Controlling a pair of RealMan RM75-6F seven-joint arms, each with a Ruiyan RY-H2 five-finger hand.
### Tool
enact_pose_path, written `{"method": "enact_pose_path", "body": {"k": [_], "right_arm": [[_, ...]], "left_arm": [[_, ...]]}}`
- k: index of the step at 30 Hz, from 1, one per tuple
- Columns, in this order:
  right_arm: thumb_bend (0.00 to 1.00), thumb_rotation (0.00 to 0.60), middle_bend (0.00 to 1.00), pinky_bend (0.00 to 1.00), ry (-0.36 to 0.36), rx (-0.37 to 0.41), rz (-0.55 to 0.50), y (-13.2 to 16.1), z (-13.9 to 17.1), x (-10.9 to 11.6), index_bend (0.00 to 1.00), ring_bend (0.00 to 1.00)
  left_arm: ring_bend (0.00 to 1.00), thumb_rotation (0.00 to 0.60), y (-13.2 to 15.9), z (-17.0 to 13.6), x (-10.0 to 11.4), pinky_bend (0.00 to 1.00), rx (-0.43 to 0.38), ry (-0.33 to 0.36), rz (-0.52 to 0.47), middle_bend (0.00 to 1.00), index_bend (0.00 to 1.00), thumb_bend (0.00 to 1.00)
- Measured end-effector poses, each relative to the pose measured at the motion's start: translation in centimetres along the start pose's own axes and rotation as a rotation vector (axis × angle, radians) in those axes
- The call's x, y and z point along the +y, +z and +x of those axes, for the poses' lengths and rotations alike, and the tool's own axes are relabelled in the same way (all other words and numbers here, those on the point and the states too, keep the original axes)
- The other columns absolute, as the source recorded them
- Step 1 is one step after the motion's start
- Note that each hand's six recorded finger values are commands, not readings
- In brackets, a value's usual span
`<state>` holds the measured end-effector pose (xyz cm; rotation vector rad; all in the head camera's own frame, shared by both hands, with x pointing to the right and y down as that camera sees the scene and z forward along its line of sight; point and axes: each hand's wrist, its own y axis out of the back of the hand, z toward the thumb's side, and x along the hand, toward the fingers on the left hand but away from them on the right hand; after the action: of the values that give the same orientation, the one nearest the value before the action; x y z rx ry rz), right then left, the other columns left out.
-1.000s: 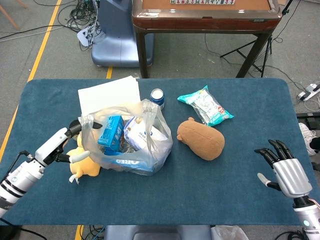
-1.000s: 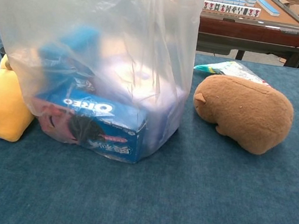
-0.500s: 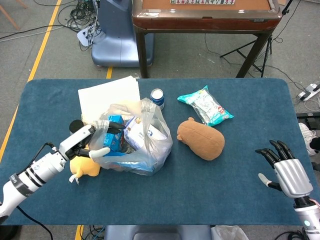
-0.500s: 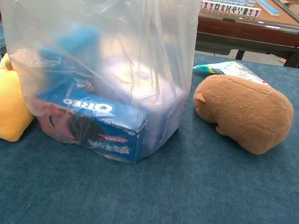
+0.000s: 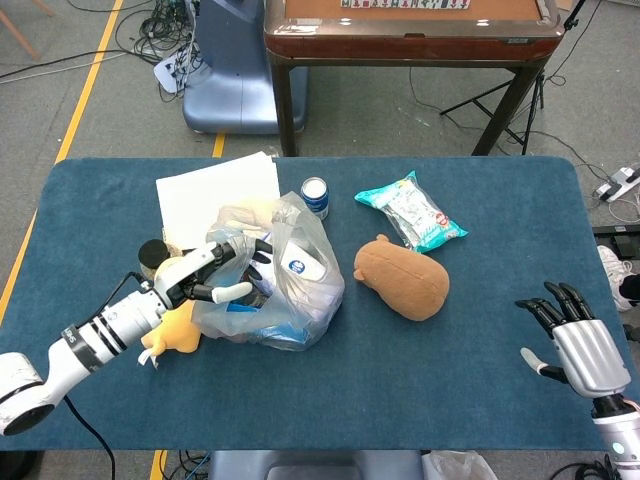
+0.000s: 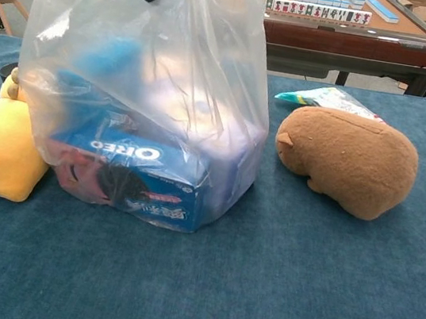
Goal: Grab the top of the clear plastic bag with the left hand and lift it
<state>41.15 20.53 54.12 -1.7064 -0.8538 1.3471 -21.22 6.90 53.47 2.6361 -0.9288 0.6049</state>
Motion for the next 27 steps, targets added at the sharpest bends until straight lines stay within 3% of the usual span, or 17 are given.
{"method": "enact_pose_path", "body": {"k": [27], "right_arm": [[0.24, 0.6, 0.3, 0.1, 0.001, -0.018, -0.012, -0.8, 0.6, -0.2, 0.26, 0.08]], "left_arm": [[0.19, 0.338, 3.2, 5.3, -2.7, 0.2, -0.002, -0.114, -0.191, 0.18, 0.22, 0.19]]}}
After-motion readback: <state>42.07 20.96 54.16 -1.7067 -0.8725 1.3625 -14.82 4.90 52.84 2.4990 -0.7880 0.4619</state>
